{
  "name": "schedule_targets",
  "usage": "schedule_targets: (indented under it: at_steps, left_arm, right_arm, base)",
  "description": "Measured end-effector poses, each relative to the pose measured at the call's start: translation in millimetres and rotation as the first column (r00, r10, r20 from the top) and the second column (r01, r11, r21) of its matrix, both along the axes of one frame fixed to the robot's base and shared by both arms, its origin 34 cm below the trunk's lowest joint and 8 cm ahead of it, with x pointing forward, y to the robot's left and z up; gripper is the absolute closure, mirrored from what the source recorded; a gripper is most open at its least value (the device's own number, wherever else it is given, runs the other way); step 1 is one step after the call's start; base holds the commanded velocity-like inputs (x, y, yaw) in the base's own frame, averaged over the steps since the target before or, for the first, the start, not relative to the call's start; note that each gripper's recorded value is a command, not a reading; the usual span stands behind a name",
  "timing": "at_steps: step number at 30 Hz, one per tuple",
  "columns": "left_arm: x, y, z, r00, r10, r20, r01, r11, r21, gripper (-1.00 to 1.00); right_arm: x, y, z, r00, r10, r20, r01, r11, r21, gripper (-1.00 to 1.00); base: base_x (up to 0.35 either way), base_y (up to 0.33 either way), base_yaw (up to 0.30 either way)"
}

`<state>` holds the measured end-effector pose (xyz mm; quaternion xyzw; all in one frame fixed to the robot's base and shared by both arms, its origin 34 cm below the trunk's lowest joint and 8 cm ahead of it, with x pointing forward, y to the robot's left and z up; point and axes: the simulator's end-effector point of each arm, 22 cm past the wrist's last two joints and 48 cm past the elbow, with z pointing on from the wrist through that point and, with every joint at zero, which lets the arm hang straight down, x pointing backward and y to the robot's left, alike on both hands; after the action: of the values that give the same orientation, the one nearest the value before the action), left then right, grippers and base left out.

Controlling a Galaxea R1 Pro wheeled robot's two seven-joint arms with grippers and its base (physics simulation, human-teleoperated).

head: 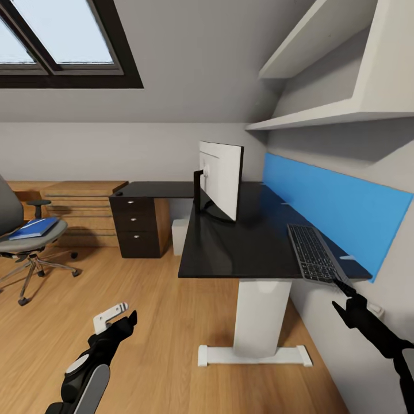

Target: In the bedroom, organize the workspace by keeping the computer under the desk, ensuring the monitor is on the desk, placing the keyboard on the desk next to the monitor, placing the mouse on the desk next to the keyboard, moving the folder from the swivel chair onto the desk next to the mouse, stacking the notebook on top of the folder with the pen on top of the notebook, and positioning the swivel chair next to the desk.

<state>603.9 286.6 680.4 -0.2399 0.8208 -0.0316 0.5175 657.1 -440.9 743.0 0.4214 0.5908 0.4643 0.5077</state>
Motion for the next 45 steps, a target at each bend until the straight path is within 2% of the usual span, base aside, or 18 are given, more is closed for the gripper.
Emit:
schedule_targets:
  at_steps: [4,7,11,31,45]
  left_arm:
    - [0,-2,0,1.000,-0.006,0.000,0.006,1.000,0.002,-1.00]
    - [0,-3,0,1.000,-0.007,0.000,0.007,1.000,0.002,-1.00]
    - [0,-3,0,1.000,-0.007,-0.001,0.007,1.000,0.001,-1.00]
    - [0,-3,0,1.000,-0.007,-0.001,0.007,1.000,-0.001,-1.00]
    - [2,-4,10,1.000,-0.008,-0.001,0.008,1.000,-0.002,-1.00]
  right_arm:
    - [-5,-15,-2,0.999,-0.037,-0.001,0.037,0.999,0.018,-1.00]
    - [-11,-28,-20,0.997,-0.074,-0.033,0.076,0.996,0.056,-1.00]
    - [-15,-33,-29,0.995,-0.088,-0.049,0.092,0.993,0.074,-1.00]
    - [-15,-34,-33,0.994,-0.091,-0.056,0.095,0.992,0.081,-1.00]
    - [-13,-32,-23,0.994,-0.088,-0.058,0.092,0.992,0.081,-1.00]
  base:
    - [0.166,-0.094,0.000]
    - [0.081,-0.054,0.000]
    - [0.024,-0.016,0.000]
    - [0.053,-0.001,0.000]
    - [0.000,0.000,0.000]
